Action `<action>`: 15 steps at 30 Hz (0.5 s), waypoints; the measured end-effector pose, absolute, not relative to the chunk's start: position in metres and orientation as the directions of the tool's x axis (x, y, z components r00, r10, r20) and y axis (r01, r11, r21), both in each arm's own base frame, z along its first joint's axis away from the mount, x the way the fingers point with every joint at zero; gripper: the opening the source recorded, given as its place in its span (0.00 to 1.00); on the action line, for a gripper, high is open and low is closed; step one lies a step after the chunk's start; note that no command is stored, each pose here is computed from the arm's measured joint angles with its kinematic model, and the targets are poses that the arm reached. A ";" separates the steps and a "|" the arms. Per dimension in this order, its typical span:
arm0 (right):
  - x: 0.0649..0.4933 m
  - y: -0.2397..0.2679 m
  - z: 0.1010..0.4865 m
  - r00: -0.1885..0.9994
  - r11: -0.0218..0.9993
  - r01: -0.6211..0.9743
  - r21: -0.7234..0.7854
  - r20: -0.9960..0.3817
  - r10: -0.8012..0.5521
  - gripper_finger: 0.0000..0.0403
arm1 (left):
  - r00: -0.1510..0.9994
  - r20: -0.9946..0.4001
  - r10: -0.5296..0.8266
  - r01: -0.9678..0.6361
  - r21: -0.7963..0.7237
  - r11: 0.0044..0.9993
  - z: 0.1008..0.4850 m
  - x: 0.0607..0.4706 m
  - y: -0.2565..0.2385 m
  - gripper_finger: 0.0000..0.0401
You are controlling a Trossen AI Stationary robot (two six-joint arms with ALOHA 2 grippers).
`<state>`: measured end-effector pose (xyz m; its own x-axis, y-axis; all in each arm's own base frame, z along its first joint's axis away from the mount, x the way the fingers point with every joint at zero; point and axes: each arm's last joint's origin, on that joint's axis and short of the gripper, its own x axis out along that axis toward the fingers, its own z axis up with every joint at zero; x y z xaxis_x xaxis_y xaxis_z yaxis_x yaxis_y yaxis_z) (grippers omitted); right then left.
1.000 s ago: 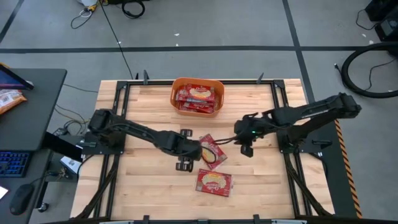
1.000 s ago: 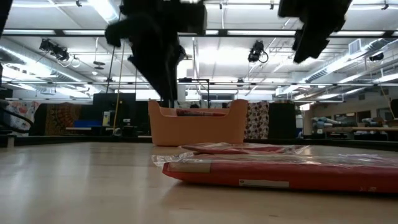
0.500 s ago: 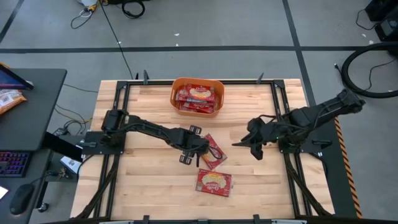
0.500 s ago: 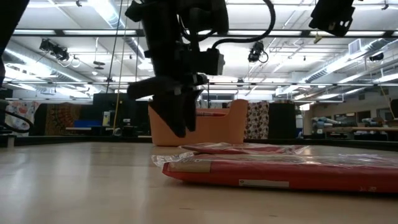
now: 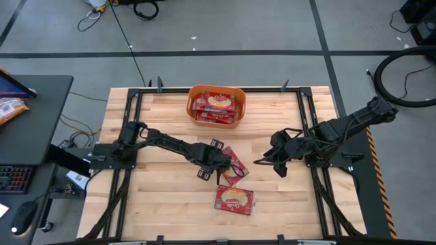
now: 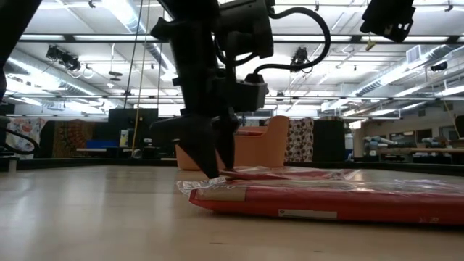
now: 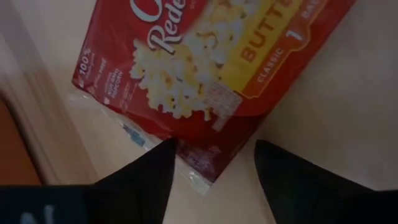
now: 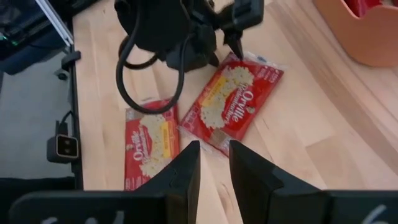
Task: Sort popcorn bags into baskets
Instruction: Put the popcorn bag into the orange bin
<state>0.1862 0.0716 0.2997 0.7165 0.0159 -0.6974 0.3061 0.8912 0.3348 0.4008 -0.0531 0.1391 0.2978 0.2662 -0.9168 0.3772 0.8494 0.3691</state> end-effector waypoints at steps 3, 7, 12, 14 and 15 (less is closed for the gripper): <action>0.186 0.072 0.300 0.715 0.890 0.308 0.337 -0.699 0.017 0.23 | 0.294 -0.916 0.271 0.370 0.371 0.852 0.136 0.402 -0.053 0.48; 0.186 0.073 0.300 0.714 0.890 0.303 0.342 -0.699 0.026 0.23 | 0.291 -0.918 0.271 0.339 0.364 0.868 0.135 0.401 -0.054 0.32; 0.185 0.074 0.299 0.713 0.892 0.295 0.343 -0.701 0.034 0.23 | 0.279 -0.921 0.272 0.284 0.350 0.893 0.134 0.400 -0.053 0.10; 0.185 0.074 0.299 0.712 0.893 0.293 0.342 -0.701 0.034 0.23 | 0.265 -0.926 0.269 0.267 0.339 0.902 0.133 0.399 -0.053 0.03; 0.185 0.074 0.299 0.712 0.893 0.293 0.342 -0.701 0.034 0.23 | 0.260 -0.929 0.265 0.252 0.330 0.910 0.135 0.398 -0.053 0.02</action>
<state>0.1851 0.0744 0.2995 0.7124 0.0345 -0.7009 0.2935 0.8926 0.3422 0.3981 -0.0532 0.1346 0.2604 0.2645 -0.9285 0.2523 0.9097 0.3299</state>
